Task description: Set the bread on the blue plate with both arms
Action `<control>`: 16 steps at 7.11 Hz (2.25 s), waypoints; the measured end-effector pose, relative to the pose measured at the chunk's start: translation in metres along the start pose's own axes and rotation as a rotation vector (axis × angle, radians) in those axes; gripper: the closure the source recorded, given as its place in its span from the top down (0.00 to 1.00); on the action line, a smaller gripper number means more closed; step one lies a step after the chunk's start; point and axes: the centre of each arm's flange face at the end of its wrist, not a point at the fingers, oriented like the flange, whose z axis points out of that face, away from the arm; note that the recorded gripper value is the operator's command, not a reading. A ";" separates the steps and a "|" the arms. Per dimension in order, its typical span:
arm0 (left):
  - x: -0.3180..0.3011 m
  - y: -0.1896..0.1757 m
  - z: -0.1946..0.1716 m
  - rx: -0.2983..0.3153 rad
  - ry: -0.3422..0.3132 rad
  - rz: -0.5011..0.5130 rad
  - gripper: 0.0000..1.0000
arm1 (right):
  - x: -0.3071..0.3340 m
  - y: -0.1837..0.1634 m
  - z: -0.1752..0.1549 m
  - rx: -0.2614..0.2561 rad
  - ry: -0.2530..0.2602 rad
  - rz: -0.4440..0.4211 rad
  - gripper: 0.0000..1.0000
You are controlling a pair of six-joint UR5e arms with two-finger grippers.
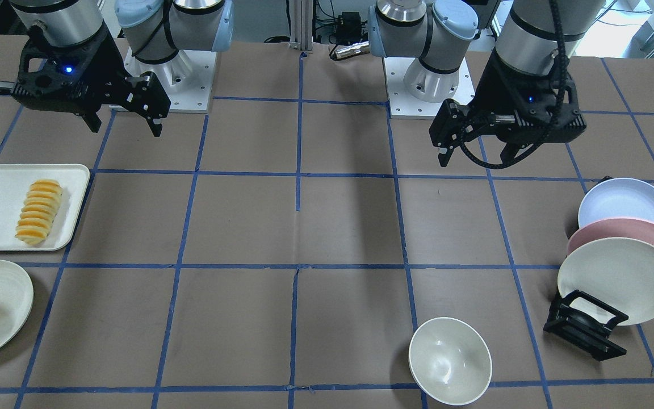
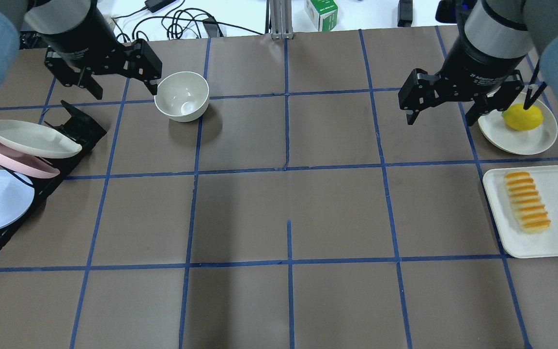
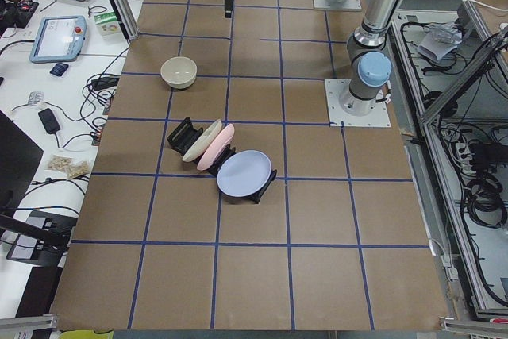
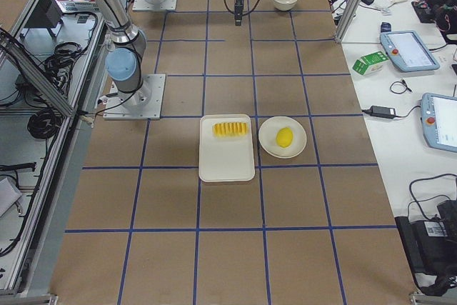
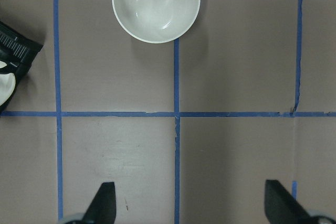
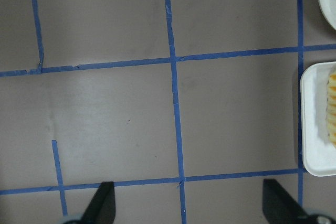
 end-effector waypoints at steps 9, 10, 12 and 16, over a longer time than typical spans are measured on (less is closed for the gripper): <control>-0.132 0.015 -0.019 -0.066 -0.006 -0.045 1.00 | 0.005 -0.005 0.015 -0.027 0.020 0.004 1.00; -0.192 0.023 -0.020 -0.082 -0.003 -0.083 1.00 | 0.016 -0.012 0.021 -0.035 0.031 0.021 1.00; -0.320 0.048 0.005 -0.100 0.007 -0.164 1.00 | 0.089 -0.033 0.037 -0.073 0.043 0.037 1.00; -0.461 0.077 0.142 -0.142 -0.144 -0.318 1.00 | 0.234 -0.042 0.128 -0.098 0.024 0.045 1.00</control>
